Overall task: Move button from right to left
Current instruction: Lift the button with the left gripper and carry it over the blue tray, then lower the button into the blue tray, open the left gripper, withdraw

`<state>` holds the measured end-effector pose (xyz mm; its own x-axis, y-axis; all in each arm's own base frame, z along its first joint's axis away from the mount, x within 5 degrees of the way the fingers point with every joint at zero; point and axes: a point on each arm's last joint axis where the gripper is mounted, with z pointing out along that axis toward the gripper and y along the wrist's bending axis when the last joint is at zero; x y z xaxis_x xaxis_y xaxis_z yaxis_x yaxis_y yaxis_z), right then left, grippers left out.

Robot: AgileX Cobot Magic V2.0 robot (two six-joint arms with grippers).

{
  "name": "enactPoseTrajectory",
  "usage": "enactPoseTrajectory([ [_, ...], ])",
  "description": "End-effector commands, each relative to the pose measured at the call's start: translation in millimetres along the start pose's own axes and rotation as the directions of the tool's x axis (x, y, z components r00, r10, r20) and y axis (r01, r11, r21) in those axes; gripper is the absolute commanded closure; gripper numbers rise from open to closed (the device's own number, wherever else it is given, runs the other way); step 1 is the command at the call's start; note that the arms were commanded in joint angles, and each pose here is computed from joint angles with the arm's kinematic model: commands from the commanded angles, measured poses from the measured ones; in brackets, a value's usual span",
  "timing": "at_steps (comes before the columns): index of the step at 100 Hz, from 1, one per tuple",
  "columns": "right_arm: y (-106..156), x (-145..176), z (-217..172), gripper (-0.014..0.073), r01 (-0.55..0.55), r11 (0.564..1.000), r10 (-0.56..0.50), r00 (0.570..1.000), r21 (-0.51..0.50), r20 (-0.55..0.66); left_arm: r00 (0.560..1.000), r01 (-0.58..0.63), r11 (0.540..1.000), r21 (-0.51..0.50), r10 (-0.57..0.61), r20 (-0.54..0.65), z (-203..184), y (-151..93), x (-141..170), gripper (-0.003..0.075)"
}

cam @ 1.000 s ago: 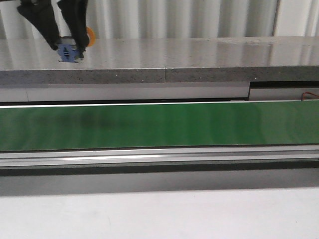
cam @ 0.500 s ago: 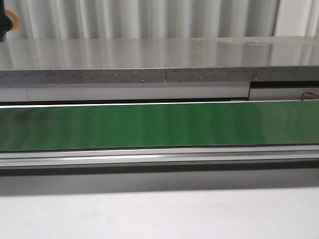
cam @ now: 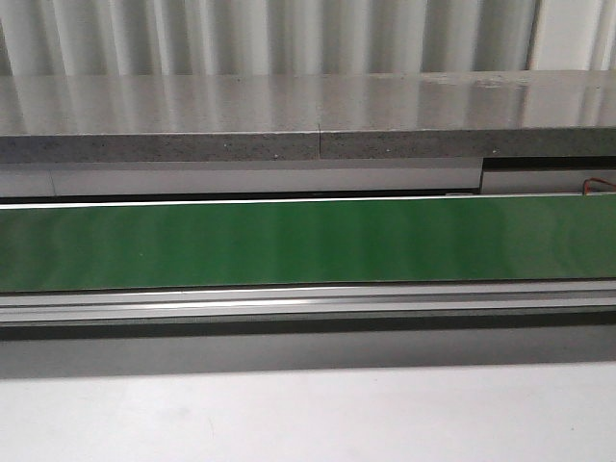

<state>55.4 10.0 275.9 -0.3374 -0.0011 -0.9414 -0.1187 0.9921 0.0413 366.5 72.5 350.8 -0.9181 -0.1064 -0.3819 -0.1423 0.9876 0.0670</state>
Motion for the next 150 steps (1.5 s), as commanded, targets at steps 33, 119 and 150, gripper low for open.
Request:
enactPoseTrajectory([
  [33,0,-14,-2,0.0662,0.008,1.000,-0.009,0.996,0.007,0.093,0.993,0.022,0.997,-0.080,-0.031,-0.114,13,69,34,0.0629],
  [119,0,-14,-2,0.0662,0.008,1.000,-0.009,0.996,0.007,0.093,0.952,-0.042,0.999,-0.019,0.035,-0.304,131,87,67,0.0629],
  [150,0,-14,-2,0.0662,0.008,1.000,-0.009,0.996,0.007,0.093,0.947,-0.043,0.999,-0.015,0.036,-0.320,133,87,69,0.0617],
])
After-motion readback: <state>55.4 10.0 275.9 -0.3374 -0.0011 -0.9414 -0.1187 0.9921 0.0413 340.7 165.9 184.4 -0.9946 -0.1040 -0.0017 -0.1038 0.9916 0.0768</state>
